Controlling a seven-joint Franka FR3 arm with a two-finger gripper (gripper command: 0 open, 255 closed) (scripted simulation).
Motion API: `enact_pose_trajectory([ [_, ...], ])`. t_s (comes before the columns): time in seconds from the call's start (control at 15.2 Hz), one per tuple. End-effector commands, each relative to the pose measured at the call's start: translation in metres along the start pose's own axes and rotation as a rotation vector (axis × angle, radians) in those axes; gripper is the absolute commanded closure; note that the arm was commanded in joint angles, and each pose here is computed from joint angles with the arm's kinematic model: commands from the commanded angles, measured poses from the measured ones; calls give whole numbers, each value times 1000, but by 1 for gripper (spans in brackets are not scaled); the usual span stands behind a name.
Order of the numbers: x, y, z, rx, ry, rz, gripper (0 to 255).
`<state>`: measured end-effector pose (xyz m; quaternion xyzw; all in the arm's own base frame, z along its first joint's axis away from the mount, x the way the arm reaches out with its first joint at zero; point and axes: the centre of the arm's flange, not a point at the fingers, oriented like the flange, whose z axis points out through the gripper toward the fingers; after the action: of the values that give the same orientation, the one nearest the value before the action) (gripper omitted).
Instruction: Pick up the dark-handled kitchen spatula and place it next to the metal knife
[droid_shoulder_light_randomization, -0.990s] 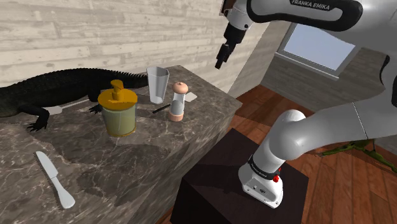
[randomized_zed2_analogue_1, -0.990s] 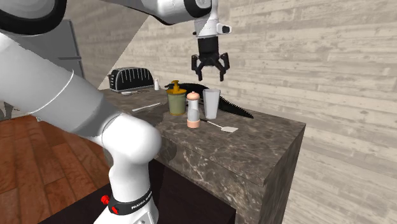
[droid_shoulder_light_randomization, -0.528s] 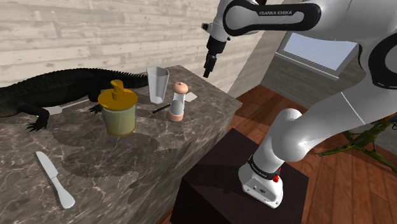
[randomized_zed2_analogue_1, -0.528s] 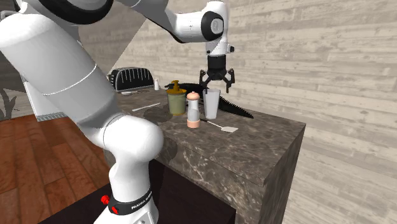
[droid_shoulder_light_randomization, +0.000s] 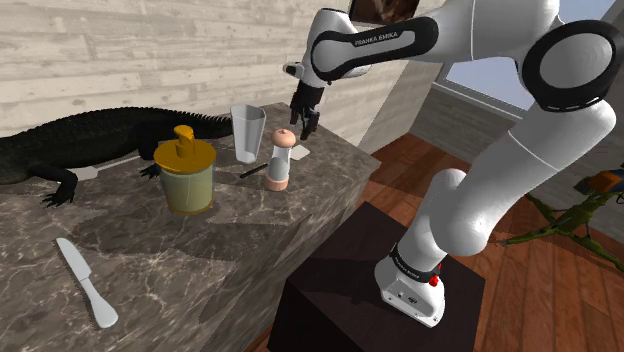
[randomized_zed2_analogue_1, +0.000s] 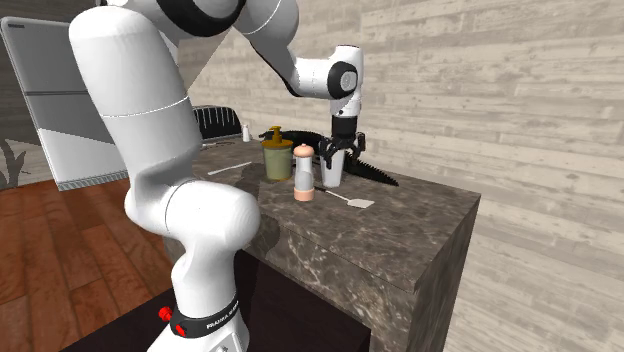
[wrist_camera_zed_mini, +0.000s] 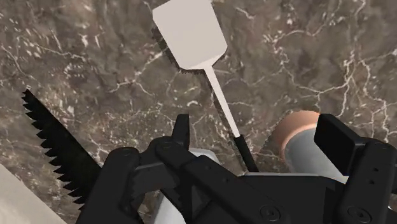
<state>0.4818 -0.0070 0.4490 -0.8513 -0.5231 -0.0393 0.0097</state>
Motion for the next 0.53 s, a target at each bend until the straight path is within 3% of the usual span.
enact_pose_trajectory([
  [0.0,16,7,24,15,-2,-125,0],
  [0.33,52,14,75,53,-6,-396,0],
  [0.46,52,13,86,53,-6,-396,0],
])
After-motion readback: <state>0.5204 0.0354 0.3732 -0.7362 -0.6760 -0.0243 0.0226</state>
